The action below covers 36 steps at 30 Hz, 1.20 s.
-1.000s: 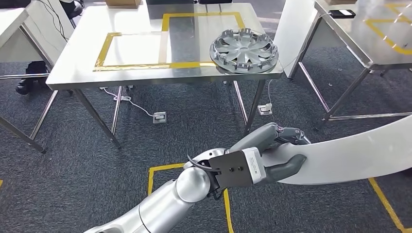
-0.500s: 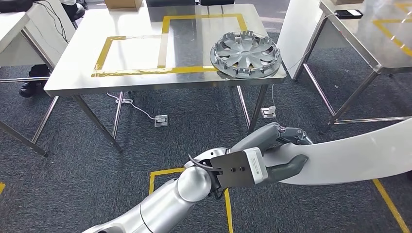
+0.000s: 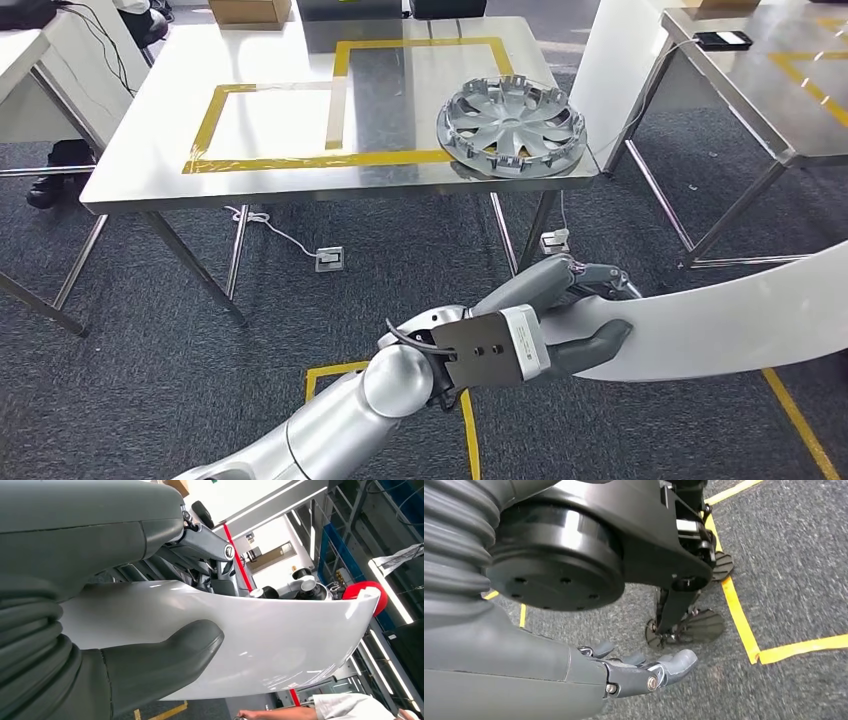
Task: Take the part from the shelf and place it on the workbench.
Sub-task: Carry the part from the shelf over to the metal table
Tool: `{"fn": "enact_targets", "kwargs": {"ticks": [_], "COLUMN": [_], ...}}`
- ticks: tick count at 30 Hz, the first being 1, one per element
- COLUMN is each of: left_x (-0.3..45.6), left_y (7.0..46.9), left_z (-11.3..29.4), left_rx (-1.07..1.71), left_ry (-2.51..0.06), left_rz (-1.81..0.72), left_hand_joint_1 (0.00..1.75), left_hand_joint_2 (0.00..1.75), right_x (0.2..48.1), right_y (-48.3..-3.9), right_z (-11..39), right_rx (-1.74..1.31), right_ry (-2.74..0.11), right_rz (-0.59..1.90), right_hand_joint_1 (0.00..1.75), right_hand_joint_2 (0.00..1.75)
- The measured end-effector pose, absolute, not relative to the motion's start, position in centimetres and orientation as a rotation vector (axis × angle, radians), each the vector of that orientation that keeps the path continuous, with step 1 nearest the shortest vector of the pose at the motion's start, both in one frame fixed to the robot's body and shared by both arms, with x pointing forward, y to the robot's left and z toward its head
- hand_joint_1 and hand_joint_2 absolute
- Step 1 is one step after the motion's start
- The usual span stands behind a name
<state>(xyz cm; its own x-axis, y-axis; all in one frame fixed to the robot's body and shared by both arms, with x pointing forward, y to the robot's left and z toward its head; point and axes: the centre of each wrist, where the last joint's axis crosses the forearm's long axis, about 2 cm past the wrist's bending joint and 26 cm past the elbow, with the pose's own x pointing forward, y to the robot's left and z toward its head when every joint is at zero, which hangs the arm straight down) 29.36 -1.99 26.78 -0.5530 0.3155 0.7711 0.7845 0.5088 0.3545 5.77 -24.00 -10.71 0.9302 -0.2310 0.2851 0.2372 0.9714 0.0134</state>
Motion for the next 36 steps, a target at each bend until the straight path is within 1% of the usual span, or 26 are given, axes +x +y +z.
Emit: {"fn": "enact_targets", "kwargs": {"ticks": [36], "left_x": [29.43], "left_y": [-1.97], "left_z": [26.78], "left_rx": [-0.889], "left_ry": [-2.11], "left_rz": [-0.946], "left_hand_joint_1": [1.75], "left_hand_joint_2": [1.75], "right_x": [5.67], "right_y": [-23.6], "right_z": [-10.68], "right_rx": [-0.013], "right_ry": [-0.274], "right_rz": [-0.239], "right_hand_joint_1": [0.0], "right_hand_joint_2": [1.75]}}
